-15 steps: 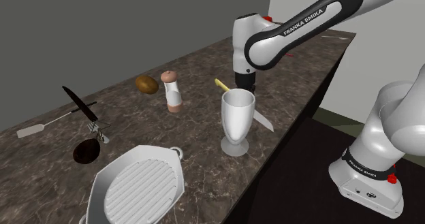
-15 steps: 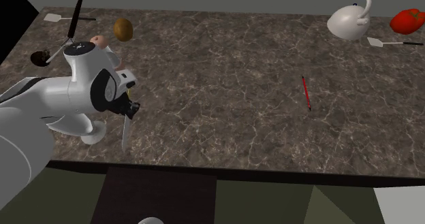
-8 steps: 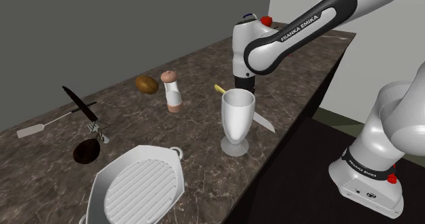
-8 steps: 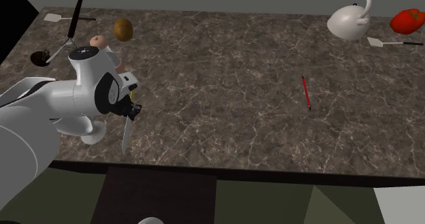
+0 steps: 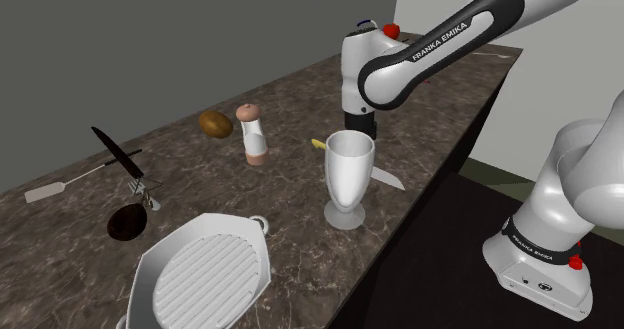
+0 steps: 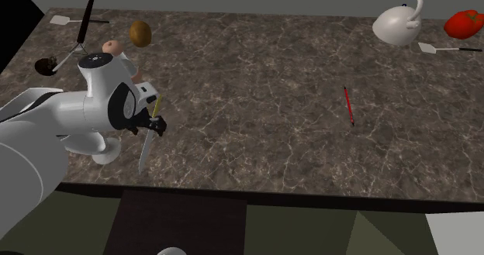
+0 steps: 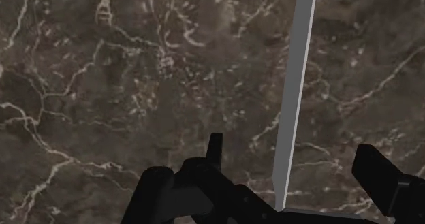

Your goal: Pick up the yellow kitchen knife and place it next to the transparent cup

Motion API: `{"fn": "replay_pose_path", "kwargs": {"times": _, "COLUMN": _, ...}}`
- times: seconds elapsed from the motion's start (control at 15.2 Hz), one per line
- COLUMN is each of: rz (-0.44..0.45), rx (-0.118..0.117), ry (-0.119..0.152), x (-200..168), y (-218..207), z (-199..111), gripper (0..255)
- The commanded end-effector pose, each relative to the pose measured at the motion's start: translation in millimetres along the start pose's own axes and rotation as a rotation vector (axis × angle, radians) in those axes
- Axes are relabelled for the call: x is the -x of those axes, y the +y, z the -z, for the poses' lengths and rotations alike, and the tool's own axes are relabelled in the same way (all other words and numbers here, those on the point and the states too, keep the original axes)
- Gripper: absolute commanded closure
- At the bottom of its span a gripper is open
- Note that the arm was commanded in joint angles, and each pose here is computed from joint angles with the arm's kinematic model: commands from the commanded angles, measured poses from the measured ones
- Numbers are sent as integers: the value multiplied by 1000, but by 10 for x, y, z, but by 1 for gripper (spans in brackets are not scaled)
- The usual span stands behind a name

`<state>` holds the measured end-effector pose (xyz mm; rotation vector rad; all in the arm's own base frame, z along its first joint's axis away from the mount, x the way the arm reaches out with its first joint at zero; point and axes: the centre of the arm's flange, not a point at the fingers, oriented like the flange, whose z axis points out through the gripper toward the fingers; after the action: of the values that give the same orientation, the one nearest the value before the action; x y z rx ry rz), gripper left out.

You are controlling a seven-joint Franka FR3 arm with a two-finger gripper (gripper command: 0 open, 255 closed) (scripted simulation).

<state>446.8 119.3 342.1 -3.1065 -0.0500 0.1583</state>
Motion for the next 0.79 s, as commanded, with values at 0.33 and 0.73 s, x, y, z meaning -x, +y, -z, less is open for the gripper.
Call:
{"fn": "replay_pose_path", "kwargs": {"times": 0.33, "rz": 0, "rx": 0, "ry": 0, "x": 0, "y": 0, "z": 500, "gripper": 0}}
{"fn": "replay_pose_path", "kwargs": {"times": 0.73, "rz": 0, "rx": 0, "ry": 0, "x": 0, "y": 0, "z": 500, "gripper": 0}}
